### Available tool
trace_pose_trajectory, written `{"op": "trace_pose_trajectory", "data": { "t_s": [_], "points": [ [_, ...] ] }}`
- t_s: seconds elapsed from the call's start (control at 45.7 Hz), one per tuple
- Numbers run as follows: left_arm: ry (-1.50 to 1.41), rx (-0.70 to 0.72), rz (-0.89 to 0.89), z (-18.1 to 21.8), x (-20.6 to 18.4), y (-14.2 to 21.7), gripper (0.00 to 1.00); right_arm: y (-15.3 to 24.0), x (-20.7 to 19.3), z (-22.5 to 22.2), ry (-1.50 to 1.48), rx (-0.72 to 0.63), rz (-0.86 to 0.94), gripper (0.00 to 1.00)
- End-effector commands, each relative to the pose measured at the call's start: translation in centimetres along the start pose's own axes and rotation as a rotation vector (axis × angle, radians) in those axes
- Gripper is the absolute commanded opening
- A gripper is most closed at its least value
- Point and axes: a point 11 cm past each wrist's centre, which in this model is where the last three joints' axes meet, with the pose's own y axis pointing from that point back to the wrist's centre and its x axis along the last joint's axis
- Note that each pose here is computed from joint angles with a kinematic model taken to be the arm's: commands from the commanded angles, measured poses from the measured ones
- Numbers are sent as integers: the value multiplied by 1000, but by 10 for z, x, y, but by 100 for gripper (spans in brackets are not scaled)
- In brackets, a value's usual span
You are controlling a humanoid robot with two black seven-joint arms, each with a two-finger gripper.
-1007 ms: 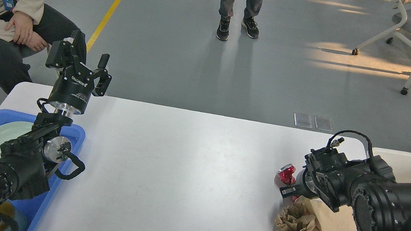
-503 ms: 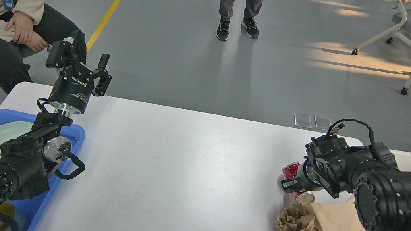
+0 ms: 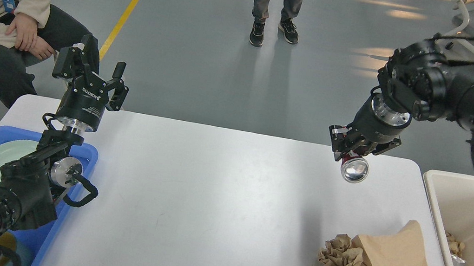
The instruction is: Tidy desktop
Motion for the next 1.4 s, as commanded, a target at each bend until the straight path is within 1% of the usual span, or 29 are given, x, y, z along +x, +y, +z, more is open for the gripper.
{"op": "trace_pose_trajectory", "data": {
  "t_s": [0.0, 0.131, 0.263, 0.394, 0.46, 0.525, 0.591, 0.722, 0.788, 0.963, 1.116, 1.27, 1.379],
  "points": [
    [0, -1, 0, 0, 0, 0, 96, 52, 21, 5, -13, -5, 93, 0],
    [-1, 2, -1, 0, 0, 0, 96, 97, 34, 18, -30, -34, 185, 0],
    [-1, 0, -1, 0, 0, 0, 96, 125, 38, 47, -68, -97, 237, 0],
    [-1, -1, 1, 0, 0, 0, 96, 142, 34, 90, -143, -135, 278, 0],
    [-1, 0, -1, 0, 0, 0, 96, 144, 29, 112, -180, -157, 285, 0],
    [0, -1, 0, 0, 0, 0, 96, 145, 19, 143, -233, -195, 283, 0],
    [0, 0, 0, 0, 0, 0, 96, 135, 5, 170, -278, -226, 263, 0],
    [0, 1, 0, 0, 0, 0, 96, 122, -19, 227, -341, -280, 330, 0],
    [1, 1, -1, -1, -1, 0, 96, 111, -36, 259, -383, -303, 377, 0],
    [-1, 2, -1, 0, 0, 0, 96, 78, -78, 323, -406, -396, 537, 0],
    [-1, 2, -1, 0, 0, 0, 96, 42, -119, 359, -436, -447, 645, 0],
    [-1, 2, -1, 0, 0, 0, 96, 4, -147, 371, -536, -434, 741, 0],
    [0, 1, 0, 0, 0, 0, 96, -17, -165, 377, -606, -425, 774, 0]
  ]
}}
